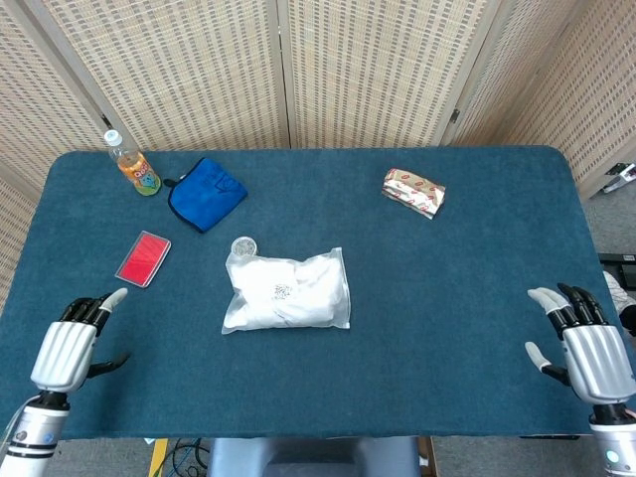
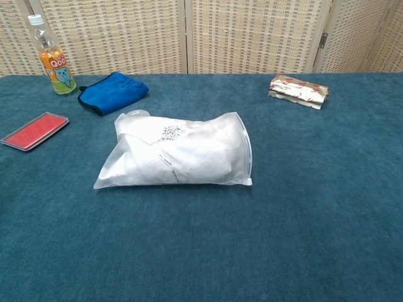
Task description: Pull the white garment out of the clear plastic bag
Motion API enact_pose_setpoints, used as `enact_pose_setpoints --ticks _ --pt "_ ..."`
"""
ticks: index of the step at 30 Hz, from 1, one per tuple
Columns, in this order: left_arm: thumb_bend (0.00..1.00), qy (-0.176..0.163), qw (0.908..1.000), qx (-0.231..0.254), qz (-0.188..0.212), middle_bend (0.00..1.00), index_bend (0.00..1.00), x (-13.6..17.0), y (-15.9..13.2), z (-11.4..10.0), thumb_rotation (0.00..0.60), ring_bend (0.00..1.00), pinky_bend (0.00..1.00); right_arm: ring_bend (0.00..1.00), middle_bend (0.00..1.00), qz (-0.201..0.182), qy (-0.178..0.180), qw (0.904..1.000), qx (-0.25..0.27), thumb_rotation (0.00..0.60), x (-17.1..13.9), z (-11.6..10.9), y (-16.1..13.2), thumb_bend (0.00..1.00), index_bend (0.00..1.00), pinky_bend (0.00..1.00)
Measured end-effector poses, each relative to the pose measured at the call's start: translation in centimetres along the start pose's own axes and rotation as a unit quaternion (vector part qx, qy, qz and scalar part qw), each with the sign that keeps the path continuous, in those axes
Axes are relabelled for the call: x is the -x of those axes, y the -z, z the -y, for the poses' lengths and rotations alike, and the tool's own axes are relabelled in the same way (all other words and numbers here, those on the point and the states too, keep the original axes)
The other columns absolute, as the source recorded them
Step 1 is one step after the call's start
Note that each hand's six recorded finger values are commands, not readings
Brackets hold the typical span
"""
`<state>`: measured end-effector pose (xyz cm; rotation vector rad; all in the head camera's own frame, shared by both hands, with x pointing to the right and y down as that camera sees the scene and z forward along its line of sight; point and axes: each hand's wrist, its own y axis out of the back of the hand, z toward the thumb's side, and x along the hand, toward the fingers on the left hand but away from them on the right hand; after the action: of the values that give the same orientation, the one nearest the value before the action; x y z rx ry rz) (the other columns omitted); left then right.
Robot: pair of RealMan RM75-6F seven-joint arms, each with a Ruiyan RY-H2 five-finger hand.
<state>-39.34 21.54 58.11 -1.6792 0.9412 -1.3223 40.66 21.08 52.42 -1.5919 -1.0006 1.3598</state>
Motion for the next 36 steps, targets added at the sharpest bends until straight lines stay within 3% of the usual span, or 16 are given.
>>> enact_pose_setpoints --ticks 6,13,20,36 --pt "0.15 0.007 0.9984 0.019 0.054 0.21 0.11 -3.3 -2.6 0.4 0.6 0.25 0.18 0.11 0.23 0.004 0.005 1.0 -0.005 0.6 0.1 -0.5 0.1 0.26 0.2 0.14" --pt "0.15 0.042 0.9929 0.039 0.104 0.17 0.03 -6.8 -5.7 1.6 0.6 0.23 0.17 0.11 0.23 0.01 0.007 0.9999 -0.009 0.6 0.1 -0.7 0.2 0.26 0.2 0.15" --pt "0.13 0.1 0.983 0.032 0.151 0.05 0.0 -9.3 -9.4 2.9 0.6 0.09 0.11 0.11 0.23 0.013 0.005 0.9999 -0.01 0.6 0.2 -0.6 0.3 0.26 0.2 0.14" --pt "0.12 0.162 0.9715 -0.008 0.173 0.02 0.0 -12.9 -14.9 6.2 0.6 0.09 0.11 0.11 0.23 0.024 0.003 0.9996 -0.011 0.6 0.1 -0.5 0.8 0.26 0.2 0.14"
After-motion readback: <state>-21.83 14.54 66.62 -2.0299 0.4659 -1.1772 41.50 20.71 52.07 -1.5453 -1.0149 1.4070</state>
